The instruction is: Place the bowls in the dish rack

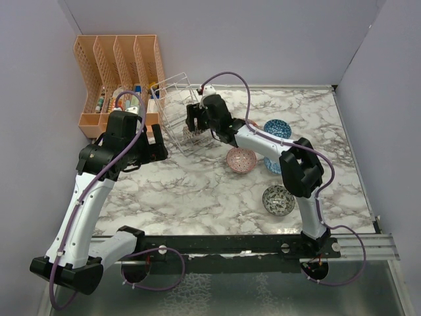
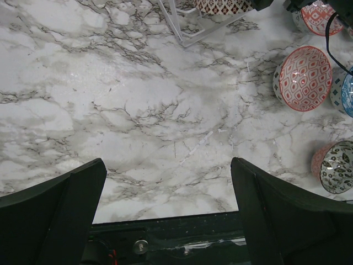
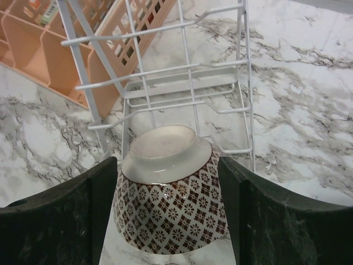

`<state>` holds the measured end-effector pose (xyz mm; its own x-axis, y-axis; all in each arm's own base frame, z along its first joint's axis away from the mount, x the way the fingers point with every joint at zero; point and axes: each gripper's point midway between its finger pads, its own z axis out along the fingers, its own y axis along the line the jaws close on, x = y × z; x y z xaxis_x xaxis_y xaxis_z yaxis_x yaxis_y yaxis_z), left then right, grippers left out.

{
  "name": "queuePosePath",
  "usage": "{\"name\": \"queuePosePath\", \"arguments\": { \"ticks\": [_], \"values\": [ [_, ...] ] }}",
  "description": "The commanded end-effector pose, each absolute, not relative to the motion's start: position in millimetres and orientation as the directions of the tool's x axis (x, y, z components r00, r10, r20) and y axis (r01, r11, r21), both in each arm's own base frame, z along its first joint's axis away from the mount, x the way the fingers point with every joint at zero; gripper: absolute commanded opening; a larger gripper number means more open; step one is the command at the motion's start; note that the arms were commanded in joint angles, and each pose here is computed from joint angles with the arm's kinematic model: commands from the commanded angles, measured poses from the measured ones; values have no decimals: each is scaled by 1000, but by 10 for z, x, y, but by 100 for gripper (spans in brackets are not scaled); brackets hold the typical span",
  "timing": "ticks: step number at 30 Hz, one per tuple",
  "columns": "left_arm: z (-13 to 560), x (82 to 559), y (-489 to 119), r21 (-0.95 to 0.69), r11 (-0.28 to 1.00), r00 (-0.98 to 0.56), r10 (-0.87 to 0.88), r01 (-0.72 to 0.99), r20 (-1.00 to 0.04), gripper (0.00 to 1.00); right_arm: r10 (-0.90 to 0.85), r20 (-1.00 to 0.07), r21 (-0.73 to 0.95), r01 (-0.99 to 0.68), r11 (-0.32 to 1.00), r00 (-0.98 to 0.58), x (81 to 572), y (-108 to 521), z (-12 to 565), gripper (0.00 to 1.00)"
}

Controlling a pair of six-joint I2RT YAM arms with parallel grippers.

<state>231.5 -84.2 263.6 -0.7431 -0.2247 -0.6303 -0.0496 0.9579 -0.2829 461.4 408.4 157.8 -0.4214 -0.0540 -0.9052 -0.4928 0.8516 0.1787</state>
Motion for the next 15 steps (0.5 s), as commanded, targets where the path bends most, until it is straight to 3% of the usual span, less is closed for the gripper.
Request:
{"name": "queuePosePath", "arguments": {
  "ticks": [1, 10, 15],
  "values": [
    [2702, 2322, -822, -276, 960, -723, -224, -47, -654, 99, 16, -933, 215, -521, 826, -360, 4646, 4146, 2130, 74],
    [2710, 2302, -796, -271, 961, -722, -229, -60, -653, 99, 99, -909, 303, -476, 826, -406, 4602, 3900, 2438, 76],
    [3025, 2348, -643, -236, 966, -656, -246, -105, -713, 99, 108, -884, 331, -446, 832, -454, 4455, 3640, 2476, 76]
  ]
}}
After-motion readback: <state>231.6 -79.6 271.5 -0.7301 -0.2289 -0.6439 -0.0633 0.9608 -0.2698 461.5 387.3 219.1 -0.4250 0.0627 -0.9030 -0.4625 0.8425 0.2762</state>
